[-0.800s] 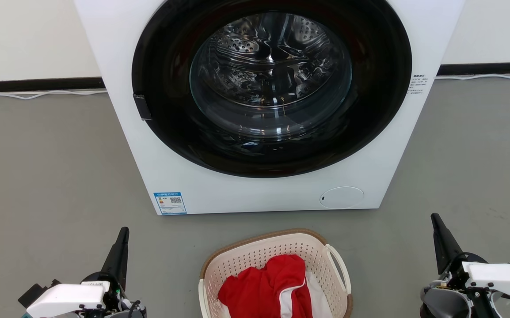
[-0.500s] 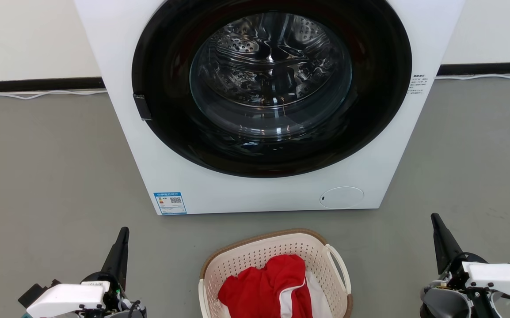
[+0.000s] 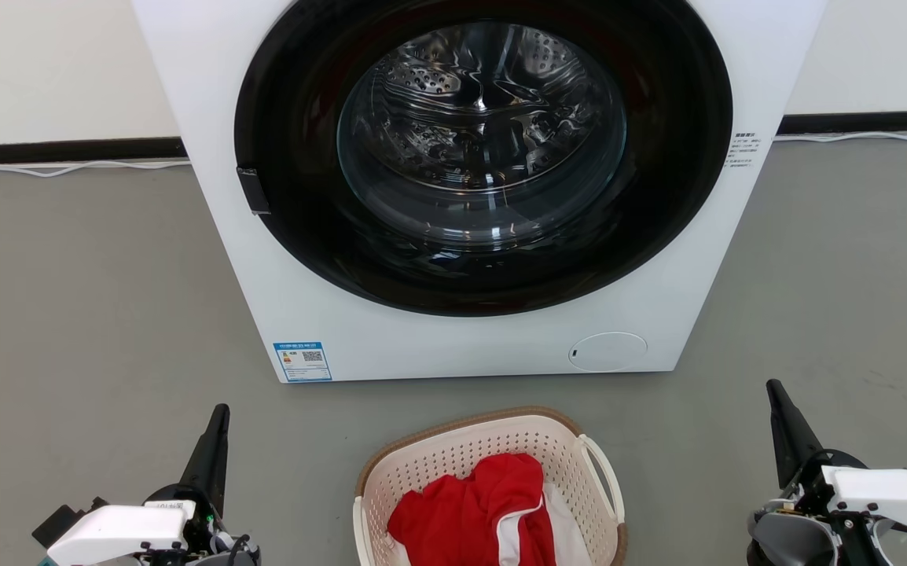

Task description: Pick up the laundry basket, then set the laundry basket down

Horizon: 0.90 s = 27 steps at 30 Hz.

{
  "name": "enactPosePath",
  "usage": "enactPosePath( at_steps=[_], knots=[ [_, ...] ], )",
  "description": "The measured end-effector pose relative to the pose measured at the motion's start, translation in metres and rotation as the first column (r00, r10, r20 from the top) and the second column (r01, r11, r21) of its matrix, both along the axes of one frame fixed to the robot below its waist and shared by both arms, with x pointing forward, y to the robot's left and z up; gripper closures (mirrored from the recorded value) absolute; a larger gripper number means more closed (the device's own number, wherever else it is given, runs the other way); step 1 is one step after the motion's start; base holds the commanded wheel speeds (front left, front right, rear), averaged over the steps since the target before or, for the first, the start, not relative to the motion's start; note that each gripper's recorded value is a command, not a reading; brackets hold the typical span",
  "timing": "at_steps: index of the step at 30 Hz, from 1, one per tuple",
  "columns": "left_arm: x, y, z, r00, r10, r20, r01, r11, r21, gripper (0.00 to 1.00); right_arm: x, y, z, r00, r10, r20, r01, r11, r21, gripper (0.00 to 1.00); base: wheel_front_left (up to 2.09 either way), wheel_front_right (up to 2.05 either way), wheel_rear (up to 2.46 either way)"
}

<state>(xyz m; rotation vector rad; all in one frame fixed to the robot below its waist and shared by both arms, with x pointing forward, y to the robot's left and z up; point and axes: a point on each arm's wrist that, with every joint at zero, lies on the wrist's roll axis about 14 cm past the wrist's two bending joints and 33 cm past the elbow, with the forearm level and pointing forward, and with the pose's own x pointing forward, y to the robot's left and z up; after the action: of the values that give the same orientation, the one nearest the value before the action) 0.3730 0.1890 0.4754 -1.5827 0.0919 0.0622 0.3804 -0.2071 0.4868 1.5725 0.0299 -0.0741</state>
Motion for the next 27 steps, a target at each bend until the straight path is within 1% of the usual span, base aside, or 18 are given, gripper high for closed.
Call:
enactPosePath(
  at_steps=[27],
  knots=[
    [0.0,0.0,0.0,1.0,0.0,0.0,0.0,1.0,0.0,1.0,0.0,0.0,0.0,1.0,0.0,0.0,0.0,1.0,0.0,1.0,0.0,0.0,0.0]
  ],
)
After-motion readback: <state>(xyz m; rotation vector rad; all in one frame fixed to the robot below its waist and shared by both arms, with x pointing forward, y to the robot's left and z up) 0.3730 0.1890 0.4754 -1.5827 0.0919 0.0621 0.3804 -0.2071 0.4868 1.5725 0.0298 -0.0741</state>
